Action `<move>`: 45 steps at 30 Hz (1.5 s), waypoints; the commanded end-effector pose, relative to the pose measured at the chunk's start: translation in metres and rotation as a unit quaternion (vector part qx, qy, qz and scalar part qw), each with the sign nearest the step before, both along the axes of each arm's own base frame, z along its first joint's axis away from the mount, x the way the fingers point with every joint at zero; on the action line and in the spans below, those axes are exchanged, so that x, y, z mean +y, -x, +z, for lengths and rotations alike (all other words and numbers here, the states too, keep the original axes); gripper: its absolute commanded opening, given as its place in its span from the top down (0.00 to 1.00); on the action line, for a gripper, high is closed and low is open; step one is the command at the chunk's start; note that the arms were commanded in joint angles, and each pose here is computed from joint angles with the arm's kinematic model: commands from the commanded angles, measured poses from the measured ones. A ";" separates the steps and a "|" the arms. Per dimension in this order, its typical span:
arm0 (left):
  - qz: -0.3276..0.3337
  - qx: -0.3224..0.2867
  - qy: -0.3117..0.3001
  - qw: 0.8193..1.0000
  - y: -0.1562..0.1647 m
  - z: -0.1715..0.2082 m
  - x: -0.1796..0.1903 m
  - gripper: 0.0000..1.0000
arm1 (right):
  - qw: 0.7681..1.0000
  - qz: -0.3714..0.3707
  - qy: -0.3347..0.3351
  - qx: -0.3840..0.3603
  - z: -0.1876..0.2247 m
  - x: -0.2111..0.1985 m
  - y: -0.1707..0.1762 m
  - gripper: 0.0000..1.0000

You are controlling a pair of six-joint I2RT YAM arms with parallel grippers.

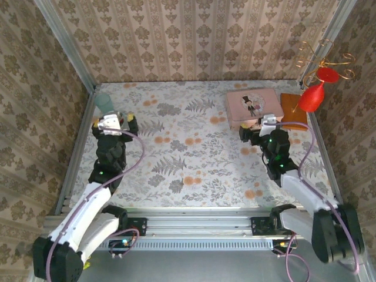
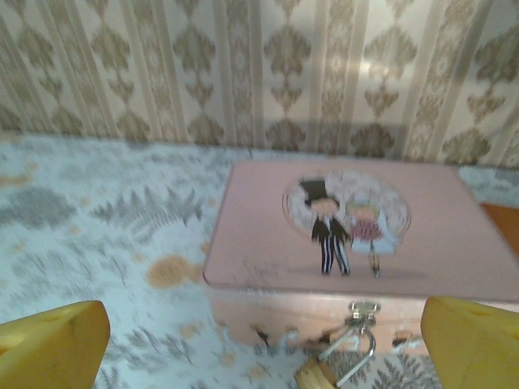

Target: Unlock the padlock with the key

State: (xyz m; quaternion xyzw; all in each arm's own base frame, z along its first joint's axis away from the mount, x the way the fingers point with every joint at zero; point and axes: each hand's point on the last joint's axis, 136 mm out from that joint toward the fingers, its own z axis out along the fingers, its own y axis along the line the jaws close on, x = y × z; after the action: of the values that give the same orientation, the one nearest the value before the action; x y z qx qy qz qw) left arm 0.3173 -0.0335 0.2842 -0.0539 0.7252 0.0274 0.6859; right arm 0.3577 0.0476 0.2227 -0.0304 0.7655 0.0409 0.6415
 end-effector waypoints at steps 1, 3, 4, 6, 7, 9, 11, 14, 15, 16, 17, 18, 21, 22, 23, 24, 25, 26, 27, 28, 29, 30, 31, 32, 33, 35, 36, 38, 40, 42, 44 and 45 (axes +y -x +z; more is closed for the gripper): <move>-0.044 0.085 0.069 0.993 0.019 -0.031 -0.008 0.00 | 0.998 -0.017 -0.042 0.052 0.014 -0.003 0.019 0.00; -0.079 0.070 0.096 0.990 0.027 -0.029 -0.014 0.00 | 0.996 -0.021 -0.065 0.060 0.026 -0.003 0.027 0.00; -0.081 0.060 0.117 0.988 0.031 -0.030 -0.012 0.00 | 0.994 -0.029 -0.081 0.062 0.031 -0.006 0.031 0.00; -0.060 0.039 0.168 0.983 0.040 -0.035 -0.001 0.00 | 0.987 -0.060 -0.130 0.075 0.034 -0.014 0.041 0.00; -0.041 0.027 0.213 0.976 0.045 -0.040 0.008 0.00 | 0.979 -0.080 -0.161 0.093 0.032 -0.020 0.050 0.00; -0.084 -0.004 0.235 0.968 0.052 -0.033 0.002 0.00 | 0.972 -0.059 -0.205 0.096 0.036 -0.017 0.056 0.00; -0.119 -0.022 0.248 0.961 0.057 -0.023 -0.003 0.00 | 0.964 -0.029 -0.246 0.096 0.040 -0.010 0.060 0.00; -0.143 0.021 0.231 0.962 0.054 -0.030 -0.015 0.00 | 0.960 -0.008 -0.260 0.101 0.044 -0.002 0.067 0.00; -0.150 0.044 0.223 0.962 0.051 -0.035 -0.020 0.00 | 0.960 -0.006 -0.259 0.109 0.044 -0.001 0.070 0.00; -0.157 0.066 0.217 0.961 0.049 -0.041 -0.024 0.00 | 0.959 -0.004 -0.258 0.116 0.044 0.000 0.072 0.00; -0.166 0.089 0.212 0.959 0.047 -0.047 -0.030 0.00 | 0.958 -0.007 -0.256 0.128 0.042 0.001 0.074 0.00; -0.171 0.113 0.208 0.956 0.046 -0.056 -0.036 0.00 | 0.956 -0.014 -0.255 0.144 0.039 0.002 0.077 0.00; -0.191 0.158 0.175 0.953 0.044 -0.079 -0.059 0.00 | 0.953 -0.009 -0.245 0.179 0.028 0.014 0.084 0.00; -0.191 0.169 0.160 0.953 0.044 -0.087 -0.066 0.00 | 0.952 -0.009 -0.240 0.187 0.024 0.019 0.086 0.00; -0.192 0.179 0.144 0.954 0.044 -0.094 -0.072 0.00 | 0.953 -0.011 -0.233 0.195 0.019 0.024 0.089 0.00; -0.198 0.191 0.130 0.953 0.045 -0.102 -0.081 0.00 | 0.952 -0.011 -0.229 0.205 0.013 0.029 0.092 0.00; -0.204 0.201 0.120 0.951 0.046 -0.108 -0.088 0.00 | 0.950 -0.010 -0.227 0.215 0.007 0.034 0.094 0.00; -0.220 0.213 0.107 0.946 0.049 -0.114 -0.100 0.00 | 0.947 -0.010 -0.226 0.227 0.000 0.040 0.096 0.00; -0.237 0.225 0.087 0.941 0.051 -0.121 -0.110 0.00 | 0.944 -0.008 -0.225 0.239 -0.007 0.046 0.098 0.00; -0.247 0.233 0.070 0.938 0.053 -0.125 -0.116 0.00 | 0.942 -0.003 -0.223 0.249 -0.013 0.053 0.099 0.00; -0.255 0.240 0.048 0.936 0.056 -0.130 -0.121 0.00 | 0.940 0.001 -0.218 0.262 -0.020 0.061 0.101 0.00; -0.257 0.244 0.032 0.935 0.058 -0.136 -0.123 0.00 | 0.939 0.004 -0.209 0.272 -0.027 0.069 0.102 0.00; -0.256 0.245 0.026 0.935 0.060 -0.141 -0.124 0.00 | 0.939 0.006 -0.200 0.280 -0.033 0.075 0.103 0.00; -0.260 0.243 0.027 0.934 0.062 -0.146 -0.125 0.00 | 0.938 0.007 -0.191 0.289 -0.040 0.083 0.105 0.00; -0.265 0.236 0.031 0.934 0.063 -0.149 -0.127 0.00 | 0.937 0.011 -0.185 0.297 -0.046 0.093 0.105 0.00; -0.264 0.220 0.037 0.938 0.063 -0.148 -0.125 0.00 | 0.933 0.022 -0.177 0.312 -0.056 0.112 0.106 0.00; -0.261 0.208 0.037 0.942 0.064 -0.144 -0.122 0.00 | 0.930 0.031 -0.173 0.321 -0.063 0.124 0.106 0.00; -0.252 0.182 0.028 0.950 0.065 -0.137 -0.116 0.00 | 0.924 0.045 -0.164 0.342 -0.077 0.145 0.107 0.01; -0.233 0.166 0.028 0.958 0.066 -0.132 -0.106 0.00 | 0.915 0.055 -0.149 0.370 -0.092 0.166 0.109 0.01; -0.217 0.156 0.033 0.963 0.068 -0.130 -0.098 0.00 | 0.906 0.065 -0.127 0.399 -0.106 0.189 0.111 0.02; -0.196 0.148 0.038 0.969 0.070 -0.129 -0.087 0.00 | 0.897 0.078 -0.114 0.421 -0.118 0.211 0.114 0.03; -0.184 0.142 0.039 0.972 0.070 -0.127 -0.082 0.00 | 0.889 0.084 -0.108 0.436 -0.127 0.223 0.116 0.04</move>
State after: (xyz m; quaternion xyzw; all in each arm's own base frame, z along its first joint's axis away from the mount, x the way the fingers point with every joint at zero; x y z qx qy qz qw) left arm 0.2446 -0.1339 0.1545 0.0875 0.8192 -0.1564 0.5448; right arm 0.2378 0.2400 0.0936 -0.0085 0.9554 0.1651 0.2446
